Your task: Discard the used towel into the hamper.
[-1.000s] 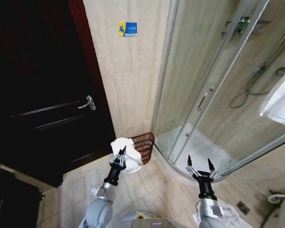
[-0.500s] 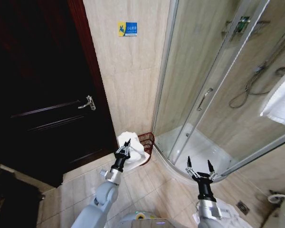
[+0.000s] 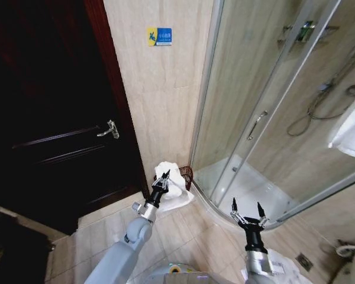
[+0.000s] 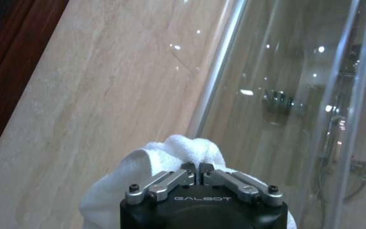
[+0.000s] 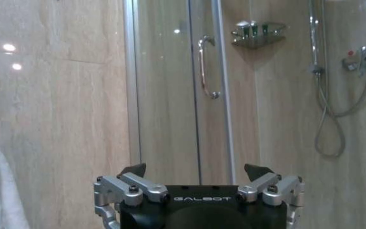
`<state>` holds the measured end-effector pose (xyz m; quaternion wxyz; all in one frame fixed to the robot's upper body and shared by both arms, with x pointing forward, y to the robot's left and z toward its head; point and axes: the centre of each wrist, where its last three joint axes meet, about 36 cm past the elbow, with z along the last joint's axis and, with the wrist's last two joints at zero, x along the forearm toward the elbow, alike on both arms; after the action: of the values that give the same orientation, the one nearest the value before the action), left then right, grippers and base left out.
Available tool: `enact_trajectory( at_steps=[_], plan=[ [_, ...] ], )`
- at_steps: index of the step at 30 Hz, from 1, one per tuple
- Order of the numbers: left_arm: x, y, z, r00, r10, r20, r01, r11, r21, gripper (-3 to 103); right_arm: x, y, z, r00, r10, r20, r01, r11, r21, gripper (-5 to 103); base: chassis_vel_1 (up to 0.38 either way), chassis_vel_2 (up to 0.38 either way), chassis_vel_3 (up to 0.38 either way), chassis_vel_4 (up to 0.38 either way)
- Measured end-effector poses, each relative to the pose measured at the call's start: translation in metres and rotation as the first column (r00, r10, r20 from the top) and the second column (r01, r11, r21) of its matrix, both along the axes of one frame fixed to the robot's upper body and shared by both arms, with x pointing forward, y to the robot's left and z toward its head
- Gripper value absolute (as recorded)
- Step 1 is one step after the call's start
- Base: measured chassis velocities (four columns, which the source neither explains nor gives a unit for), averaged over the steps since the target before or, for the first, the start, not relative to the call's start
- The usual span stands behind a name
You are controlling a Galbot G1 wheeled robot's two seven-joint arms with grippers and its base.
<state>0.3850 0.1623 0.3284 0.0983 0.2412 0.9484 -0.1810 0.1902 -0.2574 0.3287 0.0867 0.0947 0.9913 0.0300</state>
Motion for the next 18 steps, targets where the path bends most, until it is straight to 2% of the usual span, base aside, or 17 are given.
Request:
enact_trajectory(
  at_steps=[9, 13, 18],
  plan=[
    [0.012, 0.000, 0.004, 1.000, -0.003, 0.013, 0.003, 1.000, -0.002, 2, 0.002, 0.002, -0.004, 1.000, 0.006, 0.020, -0.006, 1.000, -0.005, 100, -0.121, 0.114, 0.118, -0.124],
    [0.015, -0.003, 0.001, 0.999, -0.034, 0.016, 0.034, 0.999, 0.004, 2, -0.007, 0.008, -0.007, 0.999, 0.042, 0.002, -0.042, 0.999, -0.018, 100, -0.051, 0.037, 0.049, -0.038],
    [0.036, -0.009, -0.001, 0.997, -0.071, 0.027, 0.071, 0.997, 0.025, 2, -0.021, 0.014, -0.021, 0.996, 0.089, -0.027, -0.090, 0.995, -0.045, 100, 0.006, -0.006, -0.010, 0.007]
  ],
)
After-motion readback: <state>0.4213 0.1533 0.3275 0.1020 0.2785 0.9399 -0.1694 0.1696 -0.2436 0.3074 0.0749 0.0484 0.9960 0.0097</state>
